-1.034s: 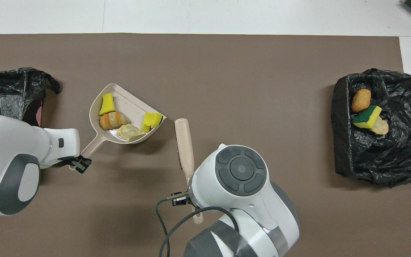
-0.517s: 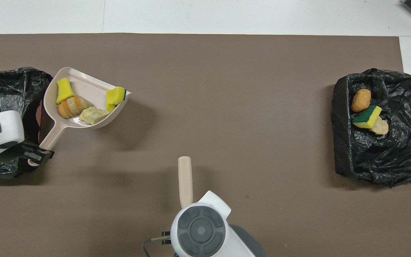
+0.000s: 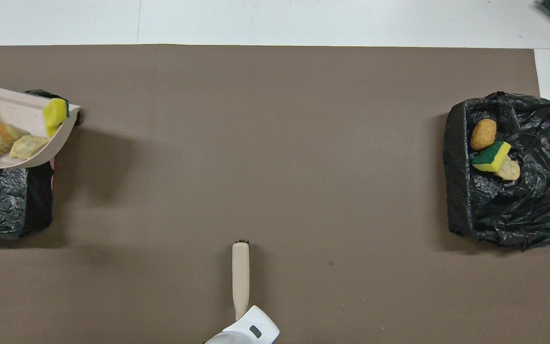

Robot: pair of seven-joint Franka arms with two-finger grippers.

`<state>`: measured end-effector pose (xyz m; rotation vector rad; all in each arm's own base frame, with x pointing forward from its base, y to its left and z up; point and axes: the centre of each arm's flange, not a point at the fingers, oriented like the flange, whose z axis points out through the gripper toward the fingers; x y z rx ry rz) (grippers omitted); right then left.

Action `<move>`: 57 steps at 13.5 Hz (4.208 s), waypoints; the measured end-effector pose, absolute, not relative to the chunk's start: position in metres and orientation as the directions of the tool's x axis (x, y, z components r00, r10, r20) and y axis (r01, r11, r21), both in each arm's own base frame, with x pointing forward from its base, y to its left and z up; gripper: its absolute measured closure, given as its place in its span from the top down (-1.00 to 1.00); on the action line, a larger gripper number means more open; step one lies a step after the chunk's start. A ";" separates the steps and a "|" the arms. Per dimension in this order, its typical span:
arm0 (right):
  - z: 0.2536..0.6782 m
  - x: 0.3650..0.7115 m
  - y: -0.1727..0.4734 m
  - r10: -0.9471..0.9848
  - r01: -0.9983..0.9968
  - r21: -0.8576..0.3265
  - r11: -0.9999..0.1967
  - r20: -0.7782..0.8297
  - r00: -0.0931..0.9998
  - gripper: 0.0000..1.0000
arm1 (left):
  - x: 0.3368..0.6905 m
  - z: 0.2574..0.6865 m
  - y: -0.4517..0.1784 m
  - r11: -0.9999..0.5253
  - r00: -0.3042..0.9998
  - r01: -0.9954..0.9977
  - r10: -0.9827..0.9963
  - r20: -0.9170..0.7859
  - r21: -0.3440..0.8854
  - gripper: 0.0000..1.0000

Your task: Sweep and dump trash in bin

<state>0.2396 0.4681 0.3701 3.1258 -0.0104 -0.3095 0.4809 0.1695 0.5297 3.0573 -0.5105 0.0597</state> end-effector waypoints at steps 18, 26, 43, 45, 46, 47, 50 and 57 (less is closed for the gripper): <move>0.349 0.250 0.464 -0.016 -0.013 0.017 -1.000 -0.202 0.979 -0.07 | 0.527 0.553 0.251 -0.371 0.467 -0.882 -0.613 -0.638 -0.289 -0.36; 0.451 0.344 0.365 -0.087 -0.093 -0.028 -0.995 -0.182 0.979 -0.07 | 0.540 0.622 0.235 -0.213 0.317 -0.948 -0.566 -0.761 -0.237 -0.36; 0.635 0.521 0.083 -0.234 -0.235 0.037 -0.971 0.040 0.971 1.00 | 0.535 0.565 -0.092 -0.963 0.964 -0.267 -0.266 -0.022 -0.045 -0.36; 0.644 0.532 0.076 -0.230 -0.233 0.065 -0.970 0.049 0.972 1.00 | 0.517 0.541 -0.173 -0.976 0.976 -0.218 -0.218 0.005 0.006 -0.36; 0.646 0.535 0.074 -0.229 -0.232 0.069 -0.970 0.052 0.972 1.00 | 0.508 0.526 -0.210 -0.983 0.984 -0.179 -0.177 0.032 0.047 -0.36; 0.647 0.537 0.071 -0.223 -0.226 0.070 -0.972 0.055 0.973 1.00 | 0.501 0.510 -0.237 -0.987 0.989 -0.141 -0.138 0.047 0.079 -0.36; 0.658 0.536 0.064 -0.218 -0.222 0.070 -0.973 0.056 0.974 1.00 | 0.486 0.440 -0.313 -0.991 0.997 -0.077 -0.074 0.031 0.107 -0.36; 0.658 0.538 0.058 -0.170 -0.171 0.074 -0.983 0.022 0.985 1.00 | 0.495 0.375 -0.357 -0.988 0.995 -0.080 -0.070 0.078 0.134 -0.36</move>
